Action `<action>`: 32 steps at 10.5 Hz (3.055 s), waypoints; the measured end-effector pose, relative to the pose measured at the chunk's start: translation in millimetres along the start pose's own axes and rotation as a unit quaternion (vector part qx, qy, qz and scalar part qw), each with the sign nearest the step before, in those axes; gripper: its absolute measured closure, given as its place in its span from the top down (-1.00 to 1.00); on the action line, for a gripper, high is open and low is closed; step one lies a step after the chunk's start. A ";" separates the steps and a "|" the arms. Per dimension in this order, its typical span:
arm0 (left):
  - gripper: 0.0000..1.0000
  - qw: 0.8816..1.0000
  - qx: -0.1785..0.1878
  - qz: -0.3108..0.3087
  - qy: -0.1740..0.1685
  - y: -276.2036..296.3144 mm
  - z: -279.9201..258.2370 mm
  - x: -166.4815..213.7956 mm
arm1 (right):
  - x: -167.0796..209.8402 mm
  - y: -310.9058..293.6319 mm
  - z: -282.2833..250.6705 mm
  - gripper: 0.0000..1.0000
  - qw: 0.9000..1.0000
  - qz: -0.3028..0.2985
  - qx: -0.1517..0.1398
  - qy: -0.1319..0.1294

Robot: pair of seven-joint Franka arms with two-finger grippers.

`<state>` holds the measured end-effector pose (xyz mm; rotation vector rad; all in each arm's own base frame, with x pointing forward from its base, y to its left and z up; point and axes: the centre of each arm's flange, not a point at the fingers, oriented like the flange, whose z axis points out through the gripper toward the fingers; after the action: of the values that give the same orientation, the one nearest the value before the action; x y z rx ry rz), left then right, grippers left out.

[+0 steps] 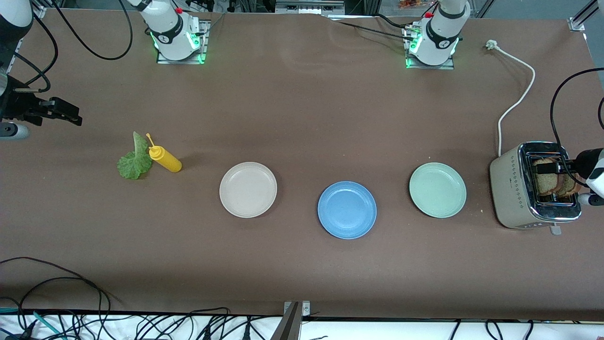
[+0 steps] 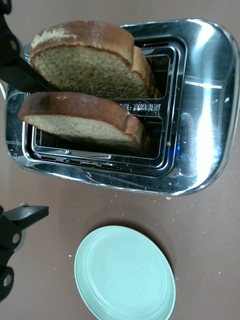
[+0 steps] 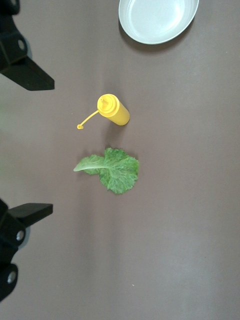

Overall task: Make sandwich in blue plate with both arms
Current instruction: 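Move the left gripper down over the toaster onto a bread slice, then grasp the bread slice with the left gripper and lift it out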

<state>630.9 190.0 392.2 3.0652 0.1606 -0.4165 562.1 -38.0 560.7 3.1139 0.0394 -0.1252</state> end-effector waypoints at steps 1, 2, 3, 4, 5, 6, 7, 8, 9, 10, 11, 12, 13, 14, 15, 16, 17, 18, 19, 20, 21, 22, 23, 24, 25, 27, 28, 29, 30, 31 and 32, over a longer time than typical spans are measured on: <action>1.00 1.000 -0.001 0.002 -0.001 -2.8 2.3 0.7 | 0.0 1.6 0.3 1.00 1.000 0.000 0.000 0.000; 1.00 1.000 -0.002 0.003 -0.001 -6.6 3.8 0.6 | -0.1 2.7 0.4 1.00 1.000 0.000 0.000 0.000; 1.00 1.000 -0.003 0.001 -0.002 -10.3 4.7 0.1 | -0.1 3.0 0.4 1.00 1.000 -0.001 0.000 0.000; 0.97 1.000 -0.003 -0.001 -0.002 -13.1 5.5 -0.1 | -0.1 3.0 0.5 1.00 1.000 -0.001 0.000 0.000; 0.91 1.000 -0.004 0.002 -0.003 -14.0 6.5 0.1 | 0.0 3.2 0.7 1.00 1.000 -0.001 0.000 -0.001; 0.64 1.000 -0.004 0.011 -0.003 -14.0 7.7 0.7 | 0.0 3.8 0.8 1.00 1.000 -0.001 0.000 -0.001; 0.38 1.000 -0.004 0.017 -0.004 -14.1 8.8 1.1 | 0.0 4.4 1.0 1.00 1.000 0.000 0.000 -0.001; 0.37 1.000 -0.004 0.019 -0.004 -14.1 9.4 1.5 | 0.0 4.5 1.0 1.00 1.000 0.000 0.000 -0.001; 0.41 1.000 -0.004 0.020 -0.004 -14.1 9.7 1.7 | 0.0 4.5 1.0 1.00 1.000 0.000 0.000 -0.001; 0.42 1.000 -0.004 0.019 -0.005 -14.7 10.7 2.0 | 0.0 4.5 1.1 1.00 1.000 0.000 0.000 -0.001; 0.32 1.000 -0.005 0.019 -0.006 -16.2 12.1 2.1 | 0.0 4.5 1.1 1.00 1.000 0.000 0.000 -0.001; 0.24 1.000 -0.006 0.019 -0.006 -18.0 13.1 2.1 | 0.0 4.5 1.1 1.00 1.000 0.000 0.000 -0.001; 0.14 1.000 -0.006 0.021 -0.007 -19.5 13.5 1.9 | 0.0 4.5 1.1 1.00 1.000 0.000 0.000 -0.001; -0.16 1.000 -0.006 0.023 -0.006 -20.1 13.5 1.8 | 0.0 4.5 1.1 1.00 1.000 -0.001 0.000 -0.001; -0.47 1.000 -0.006 0.024 -0.007 -20.0 13.5 1.9 | 0.0 4.5 1.1 1.00 1.000 -0.001 0.000 -0.001; -0.71 1.000 -0.006 0.024 -0.006 -19.9 13.5 1.9 | 0.0 4.5 1.1 1.00 1.000 -0.001 0.000 -0.001; -0.75 1.000 -0.006 0.025 -0.006 -19.9 13.5 1.9 | 0.0 4.5 1.1 1.00 1.000 -0.001 0.000 -0.001; -0.75 1.000 -0.006 0.025 -0.006 -19.9 13.5 1.9 | 0.0 4.5 1.1 1.00 1.000 -0.001 0.000 -0.001; -0.75 1.000 -0.006 0.025 -0.006 -20.0 12.9 2.0 | 0.0 4.5 1.1 1.00 1.000 -0.001 0.000 -0.001; -0.75 1.000 -0.006 0.025 -0.004 -19.8 11.0 2.3 | 0.0 4.5 1.1 1.00 1.000 -0.001 0.000 -0.001; -0.79 1.000 -0.005 0.027 0.000 -17.7 7.2 3.2 | 0.0 4.5 1.1 1.00 1.000 -0.001 0.000 -0.001; -0.82 0.999 -0.004 0.031 0.008 -12.9 -2.2 4.5 | 0.0 4.6 1.1 1.00 1.000 -0.001 0.000 -0.001; -0.82 0.999 -0.003 0.039 0.014 -6.0 -17.9 3.9 | 0.1 4.7 1.2 1.00 1.000 -0.001 0.000 -0.001; -0.82 0.999 -0.002 0.051 0.018 -1.8 -38.5 0.2 | 0.1 4.7 1.4 1.00 1.000 -0.001 0.000 -0.001; -0.82 0.998 -0.002 0.062 0.020 -1.3 -58.7 -6.8 | 0.1 4.8 1.5 1.00 1.000 -0.001 0.000 -0.001; -0.82 0.997 -0.002 0.072 0.018 0.2 -87.8 -20.2 | 0.1 4.8 1.5 1.00 1.000 -0.004 0.000 -0.001; -0.82 0.997 -0.001 0.074 0.018 2.7 -103.4 -28.3 | 0.1 4.9 1.7 1.00 1.000 -0.005 0.000 -0.002; -0.82 0.997 0.000 0.077 0.022 6.0 -118.1 -36.2 | 0.2 4.9 1.9 1.00 1.000 -0.006 0.000 -0.002; -0.82 0.996 0.000 0.082 0.024 12.4 -130.5 -44.4 | 0.2 5.0 2.1 1.00 1.000 -0.006 0.000 -0.002; -0.82 0.996 0.000 0.089 0.025 21.5 -139.3 -50.8 | 0.4 5.1 2.3 1.00 1.000 -0.006 0.000 -0.002; -0.82 0.995 -0.001 0.098 0.026 32.1 -144.2 -53.9 | 0.6 5.1 2.9 1.00 1.000 -0.006 0.001 -0.003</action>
<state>620.8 161.2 546.5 3.0522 -0.1377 -0.3263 562.6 -43.1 557.9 3.1148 0.0594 -0.1339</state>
